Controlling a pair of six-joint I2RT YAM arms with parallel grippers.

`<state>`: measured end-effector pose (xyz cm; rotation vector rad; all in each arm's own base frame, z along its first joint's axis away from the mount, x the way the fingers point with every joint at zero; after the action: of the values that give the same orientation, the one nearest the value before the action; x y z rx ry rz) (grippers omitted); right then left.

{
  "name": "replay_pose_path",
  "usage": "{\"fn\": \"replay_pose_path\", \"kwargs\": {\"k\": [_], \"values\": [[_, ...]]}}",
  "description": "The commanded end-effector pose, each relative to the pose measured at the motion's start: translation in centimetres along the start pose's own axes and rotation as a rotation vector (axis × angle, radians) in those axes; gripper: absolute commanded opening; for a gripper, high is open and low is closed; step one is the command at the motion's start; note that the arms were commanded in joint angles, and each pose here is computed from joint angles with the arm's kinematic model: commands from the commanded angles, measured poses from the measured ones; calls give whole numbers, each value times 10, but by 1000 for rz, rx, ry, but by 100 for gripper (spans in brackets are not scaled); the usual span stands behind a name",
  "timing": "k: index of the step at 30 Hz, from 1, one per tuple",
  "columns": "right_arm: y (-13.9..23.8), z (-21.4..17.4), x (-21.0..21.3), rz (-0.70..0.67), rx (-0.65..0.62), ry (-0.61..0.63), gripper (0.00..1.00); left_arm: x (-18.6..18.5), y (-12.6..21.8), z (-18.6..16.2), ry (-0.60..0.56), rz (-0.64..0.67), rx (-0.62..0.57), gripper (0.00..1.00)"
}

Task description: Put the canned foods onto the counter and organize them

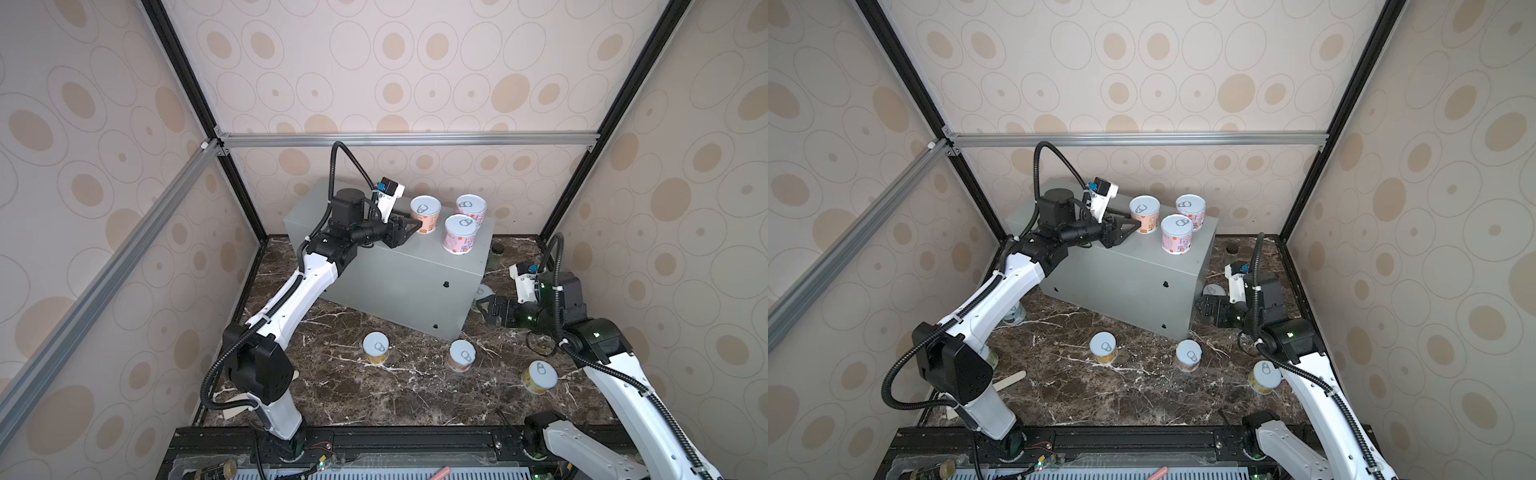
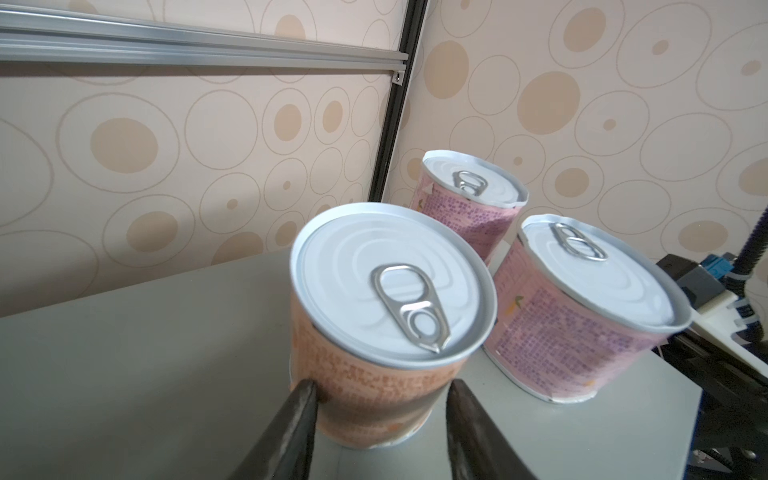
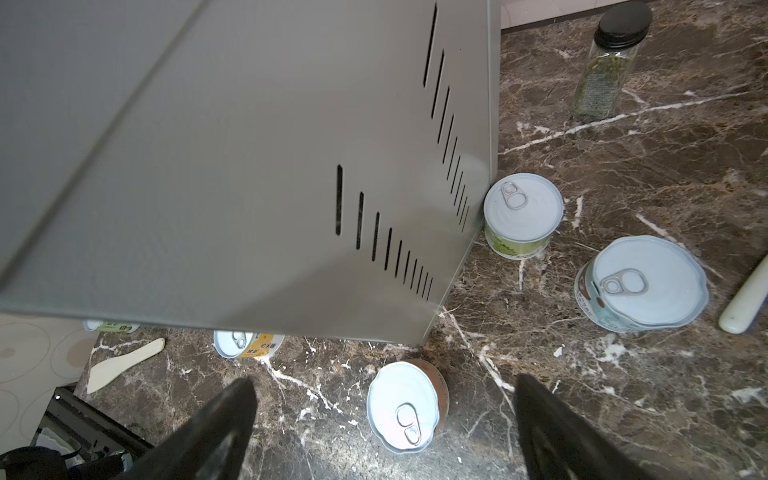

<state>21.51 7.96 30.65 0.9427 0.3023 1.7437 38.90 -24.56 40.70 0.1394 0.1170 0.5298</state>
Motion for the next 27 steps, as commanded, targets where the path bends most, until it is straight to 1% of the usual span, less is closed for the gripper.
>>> {"fn": "replay_pose_path", "kwargs": {"k": [1,16,27], "values": [[-2,-5,0,13,13,23,99,-9,-2,21,-43,-42,-59,50],[4,-7,0,14,1,37,99,-4,-17,21,-24,-31,-53,49],[4,-8,-1,11,-1,40,99,-9,-31,21,-26,-51,-40,49]]}}
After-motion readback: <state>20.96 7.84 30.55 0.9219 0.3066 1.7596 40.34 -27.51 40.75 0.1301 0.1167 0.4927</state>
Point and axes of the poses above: each gripper's point midway between its finger pads, its own y axis back along the fingers, its own x axis along the line the jaws close on, z = x × y, the point moved 7 cm from there along y, back along the fingers, and after that the axes turned 7 degrees about -y, right-handed, at the moved point
